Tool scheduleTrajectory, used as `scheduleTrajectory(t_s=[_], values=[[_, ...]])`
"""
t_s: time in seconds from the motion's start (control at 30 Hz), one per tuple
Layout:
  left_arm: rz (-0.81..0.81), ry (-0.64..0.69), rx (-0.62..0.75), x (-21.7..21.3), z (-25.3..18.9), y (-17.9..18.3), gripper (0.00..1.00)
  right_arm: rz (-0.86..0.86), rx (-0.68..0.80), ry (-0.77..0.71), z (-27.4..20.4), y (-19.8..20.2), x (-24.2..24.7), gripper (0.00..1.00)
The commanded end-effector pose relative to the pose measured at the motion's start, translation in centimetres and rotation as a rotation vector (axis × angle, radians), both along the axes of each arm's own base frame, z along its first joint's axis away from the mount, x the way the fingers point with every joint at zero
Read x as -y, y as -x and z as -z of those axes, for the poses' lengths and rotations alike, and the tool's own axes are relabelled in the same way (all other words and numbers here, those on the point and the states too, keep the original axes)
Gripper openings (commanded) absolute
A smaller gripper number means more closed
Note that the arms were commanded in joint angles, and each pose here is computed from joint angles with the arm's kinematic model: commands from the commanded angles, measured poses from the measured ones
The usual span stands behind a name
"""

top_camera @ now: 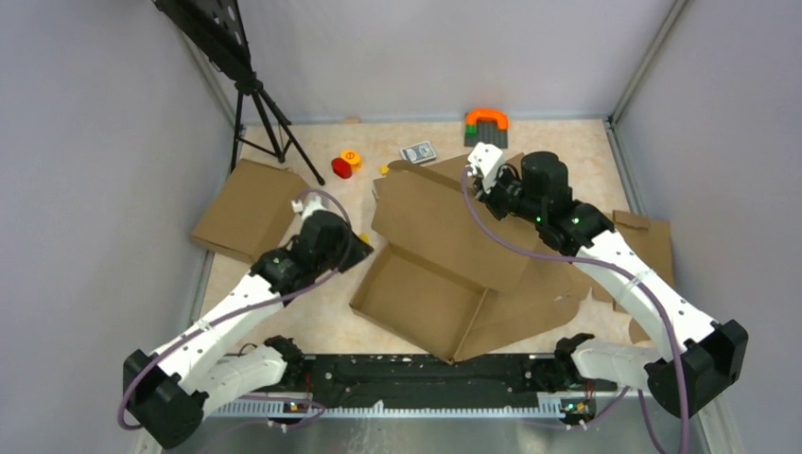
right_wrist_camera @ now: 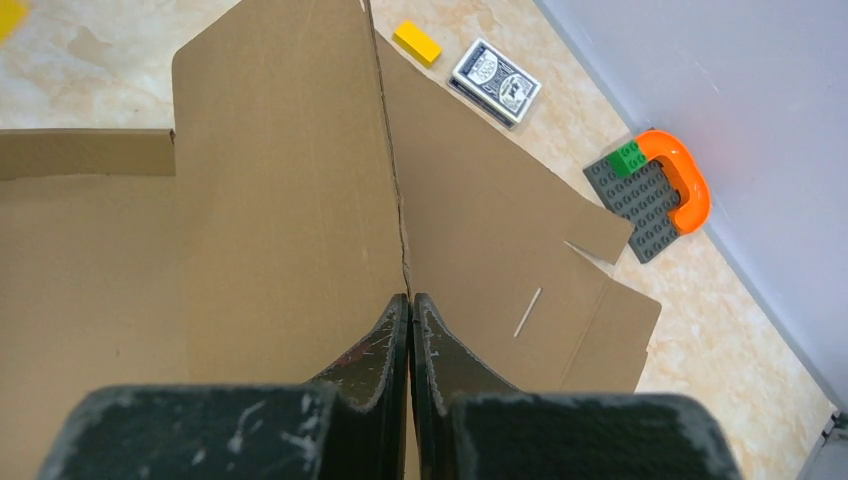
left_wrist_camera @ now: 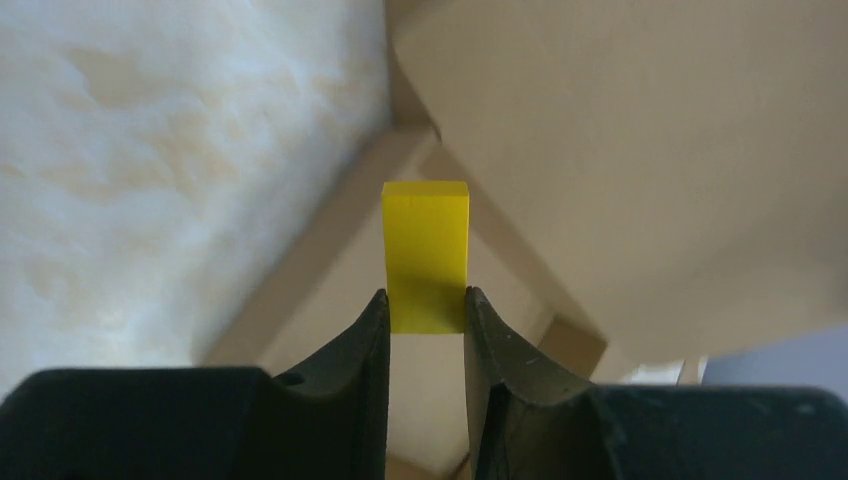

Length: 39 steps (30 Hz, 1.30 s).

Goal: Fold the paper box
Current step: Place the product in the paper box.

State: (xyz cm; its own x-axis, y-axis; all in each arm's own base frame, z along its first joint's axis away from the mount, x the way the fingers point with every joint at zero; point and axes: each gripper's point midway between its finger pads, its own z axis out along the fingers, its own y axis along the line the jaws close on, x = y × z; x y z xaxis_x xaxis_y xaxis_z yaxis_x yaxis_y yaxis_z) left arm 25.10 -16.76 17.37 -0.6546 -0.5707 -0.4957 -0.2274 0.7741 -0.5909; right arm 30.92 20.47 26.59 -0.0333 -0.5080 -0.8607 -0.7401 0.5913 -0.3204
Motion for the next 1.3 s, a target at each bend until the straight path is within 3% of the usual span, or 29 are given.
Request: scheduleTrajectory(t_s=[0.0, 0.1, 0.17, 0.23, 0.27, 0.4, 0.57, 0.63, 0.8, 1.0, 1.27], values=[[0.165, 0.162, 0.027, 6.4, 0.0, 3.2, 0.1, 0.016, 0.101, -0.073, -4.3, -1.1, -0.7, 0.0], [0.314, 0.143, 0.015, 9.9, 0.9, 5.0, 0.24, 0.024, 0.118, -0.06, -4.7, -1.5, -0.6, 0.0], [0.385, 0.089, -0.009, 11.2, 1.9, 5.5, 0.53, 0.028, 0.134, -0.058, -5.0, -1.8, -0.6, 0.0], [0.397, -0.008, -0.021, 10.9, 2.8, 5.3, 0.95, 0.017, 0.153, -0.057, -5.6, -1.9, -0.7, 0.0], [0.417, -0.04, -0.008, 10.9, 2.8, 5.3, 0.98, 0.01, 0.159, -0.059, -5.8, -2.0, -0.9, 0.0], [0.486, -0.108, 0.075, 10.1, 1.4, 4.5, 0.99, -0.013, 0.153, -0.033, -5.6, -2.1, -1.1, 0.0], [0.556, -0.043, 0.185, 7.0, -0.6, 2.0, 0.98, -0.105, 0.174, 0.016, -5.1, -1.3, -1.7, 0.0], [0.578, -0.019, 0.287, 5.3, -1.9, 0.8, 0.97, -0.153, 0.181, 0.019, -5.0, -0.8, -2.2, 0.0], [0.438, -0.132, 0.475, 1.3, -4.6, -2.6, 0.98, -0.173, 0.165, 0.016, -4.7, -1.0, -2.7, 0.0], [0.407, -0.043, 0.548, 1.4, -6.0, -6.5, 0.96, -0.177, 0.179, -0.001, -5.4, -0.8, -2.8, 0.0], [0.521, -0.122, 0.763, 2.6, -5.2, -10.8, 0.99, -0.177, 0.177, -0.006, -5.1, -0.7, -2.8, 0.0]])
